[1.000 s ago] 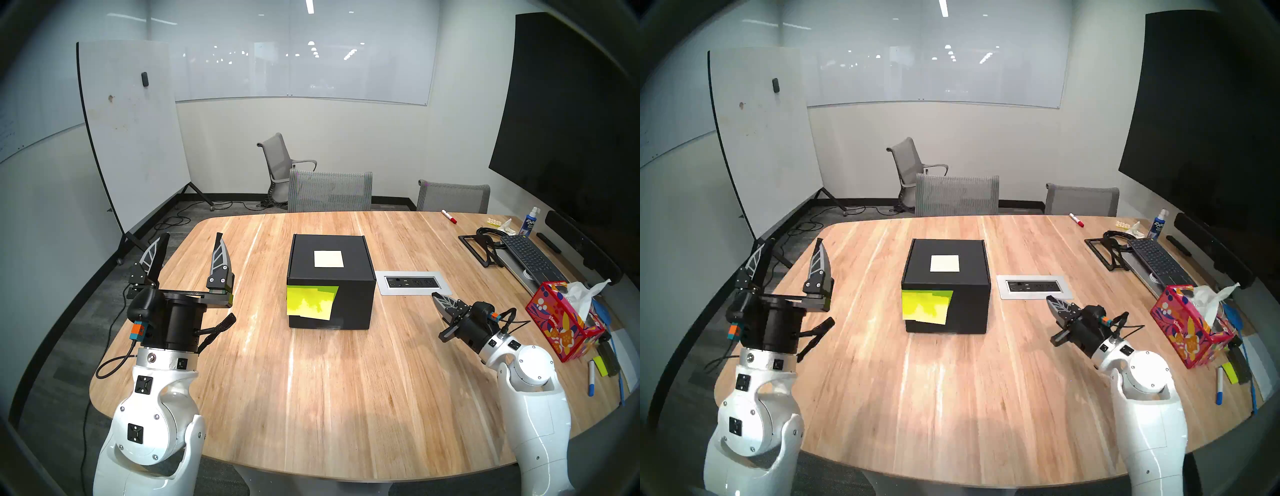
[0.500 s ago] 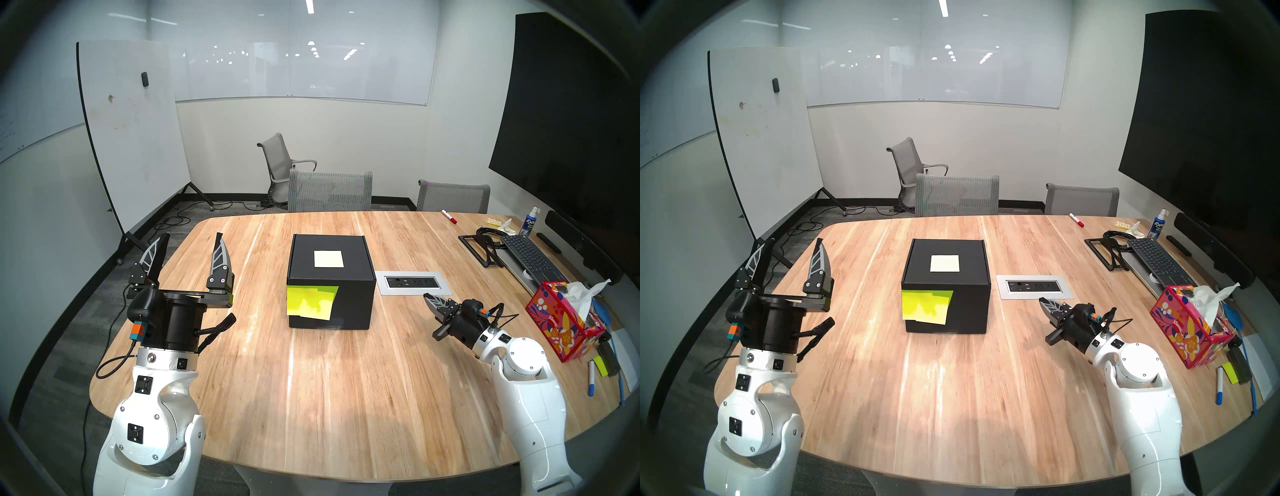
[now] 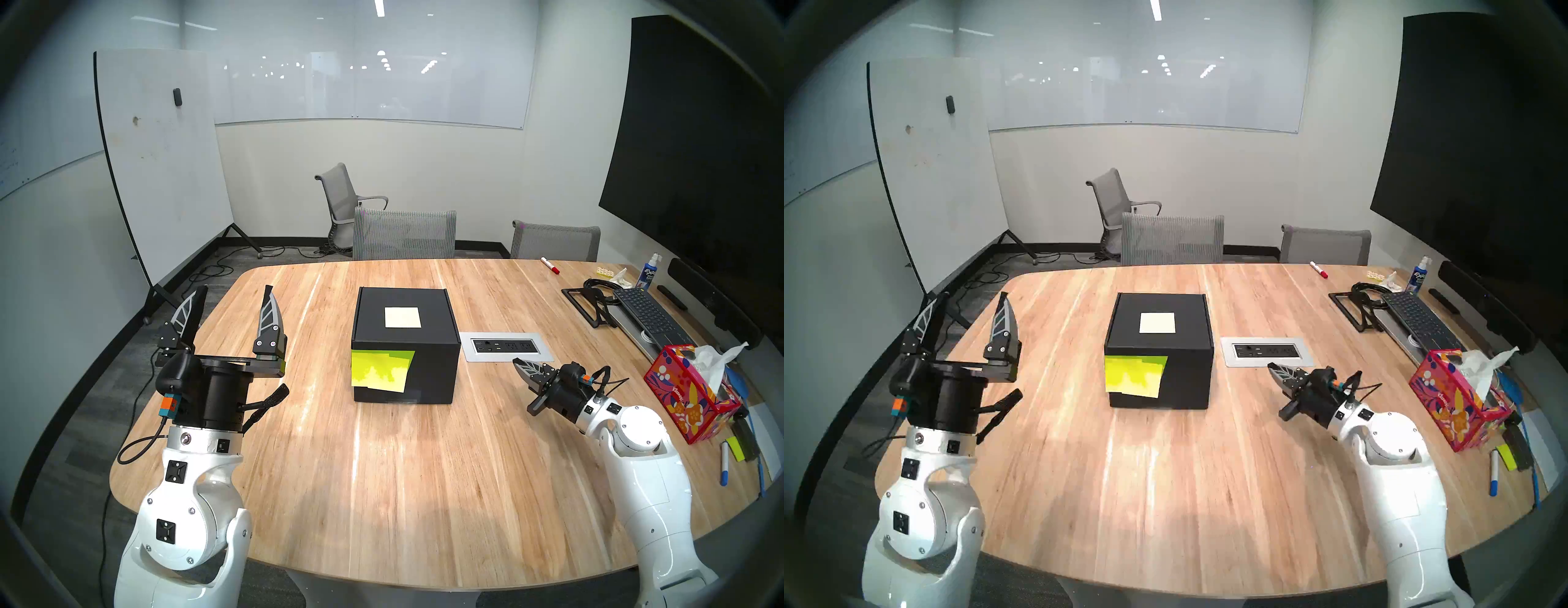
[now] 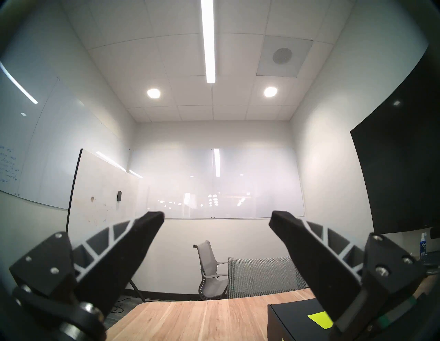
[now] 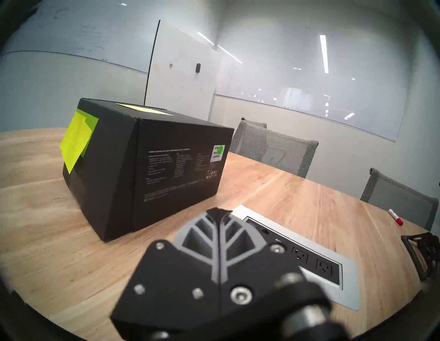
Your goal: Open the box and place the mouse inside
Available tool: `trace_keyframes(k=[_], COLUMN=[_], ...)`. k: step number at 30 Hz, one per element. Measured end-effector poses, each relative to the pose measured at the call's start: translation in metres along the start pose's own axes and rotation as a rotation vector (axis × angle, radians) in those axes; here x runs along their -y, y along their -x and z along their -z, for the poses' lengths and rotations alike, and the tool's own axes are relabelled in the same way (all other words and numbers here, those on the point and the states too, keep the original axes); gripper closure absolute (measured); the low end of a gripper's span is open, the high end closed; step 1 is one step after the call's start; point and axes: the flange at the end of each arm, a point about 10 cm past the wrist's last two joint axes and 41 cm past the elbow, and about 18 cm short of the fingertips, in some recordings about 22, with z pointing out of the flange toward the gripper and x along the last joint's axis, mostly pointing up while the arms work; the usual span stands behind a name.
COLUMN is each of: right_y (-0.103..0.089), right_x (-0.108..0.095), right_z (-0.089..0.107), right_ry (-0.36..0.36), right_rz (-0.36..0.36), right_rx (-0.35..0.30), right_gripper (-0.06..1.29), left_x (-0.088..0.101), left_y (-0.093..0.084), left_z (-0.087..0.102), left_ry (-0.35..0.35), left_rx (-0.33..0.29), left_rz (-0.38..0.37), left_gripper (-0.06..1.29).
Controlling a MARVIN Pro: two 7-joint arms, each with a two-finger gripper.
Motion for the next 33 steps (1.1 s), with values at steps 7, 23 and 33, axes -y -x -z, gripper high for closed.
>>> trace_keyframes(k=[7, 23, 33], right_y=[-0.0044, -0.0015, -0.0003], right_x=[-0.0052, -0.0002, 0.0005], right_z=[0.0016, -0.0013, -0.0023], right_ry=[-0.008, -0.071, -0.073], right_rz=[0.019, 0.036, 0.045], right_rx=[-0.015, -0.02, -0.02], right_gripper=[1.25, 1.25, 1.25], left_x=[0.0, 0.0, 0.0002], left_y=[0.0, 0.0, 0.0001], left_z=[0.0, 0.0, 0.0], left_ry=[0.0, 0.0, -0.001], left_rx=[0.0, 0.0, 0.0], left_rz=[0.0, 0.0, 0.009], left_gripper=[0.0, 0.0, 0.0])
